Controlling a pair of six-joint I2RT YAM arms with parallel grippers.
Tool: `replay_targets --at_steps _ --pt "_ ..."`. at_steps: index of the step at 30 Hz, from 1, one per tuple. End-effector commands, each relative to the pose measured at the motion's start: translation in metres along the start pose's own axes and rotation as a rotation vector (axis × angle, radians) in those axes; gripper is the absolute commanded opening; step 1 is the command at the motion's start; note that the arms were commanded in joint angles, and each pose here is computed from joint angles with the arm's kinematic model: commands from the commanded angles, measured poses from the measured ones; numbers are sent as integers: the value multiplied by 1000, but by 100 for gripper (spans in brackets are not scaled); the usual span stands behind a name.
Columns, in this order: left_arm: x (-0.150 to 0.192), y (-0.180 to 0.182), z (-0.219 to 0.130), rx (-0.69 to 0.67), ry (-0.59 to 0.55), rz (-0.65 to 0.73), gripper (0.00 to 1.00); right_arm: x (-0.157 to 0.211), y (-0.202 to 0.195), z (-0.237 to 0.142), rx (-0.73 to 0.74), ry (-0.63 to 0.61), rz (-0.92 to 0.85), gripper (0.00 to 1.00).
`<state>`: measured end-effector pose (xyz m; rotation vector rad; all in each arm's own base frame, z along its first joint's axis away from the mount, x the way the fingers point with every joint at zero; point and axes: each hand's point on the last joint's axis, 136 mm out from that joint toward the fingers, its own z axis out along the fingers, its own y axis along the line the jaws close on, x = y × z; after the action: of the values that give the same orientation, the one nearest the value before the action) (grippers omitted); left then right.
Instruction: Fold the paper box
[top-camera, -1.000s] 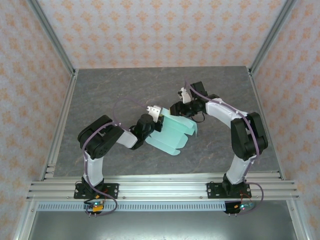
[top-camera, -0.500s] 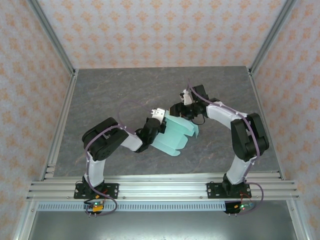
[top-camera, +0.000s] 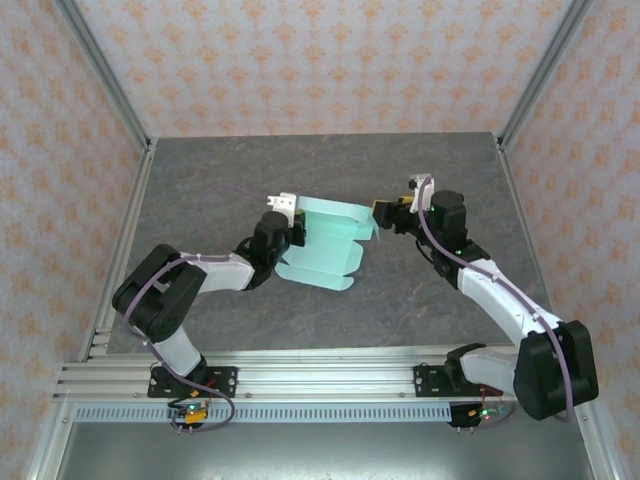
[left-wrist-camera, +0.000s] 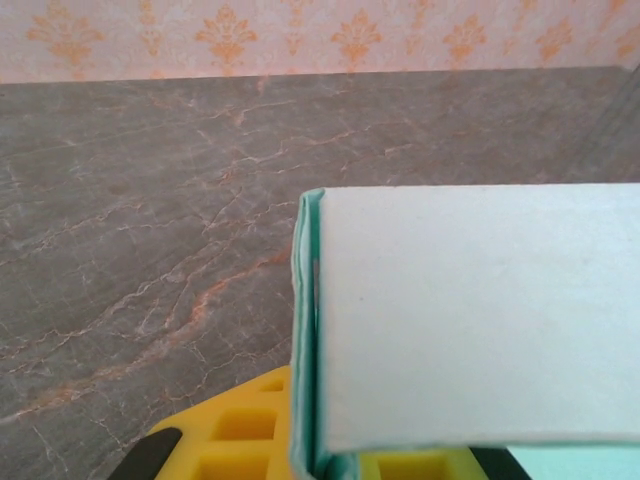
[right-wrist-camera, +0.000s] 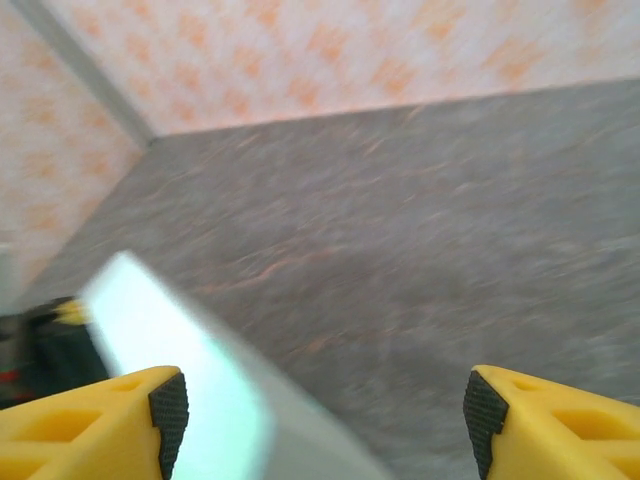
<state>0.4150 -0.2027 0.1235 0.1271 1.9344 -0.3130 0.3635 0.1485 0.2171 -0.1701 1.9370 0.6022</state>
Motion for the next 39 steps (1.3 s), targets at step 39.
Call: replay_targets --at_steps 39 --pt "12 -21 26 499 361 -465 0 40 49 19 -419 107 -288 66"
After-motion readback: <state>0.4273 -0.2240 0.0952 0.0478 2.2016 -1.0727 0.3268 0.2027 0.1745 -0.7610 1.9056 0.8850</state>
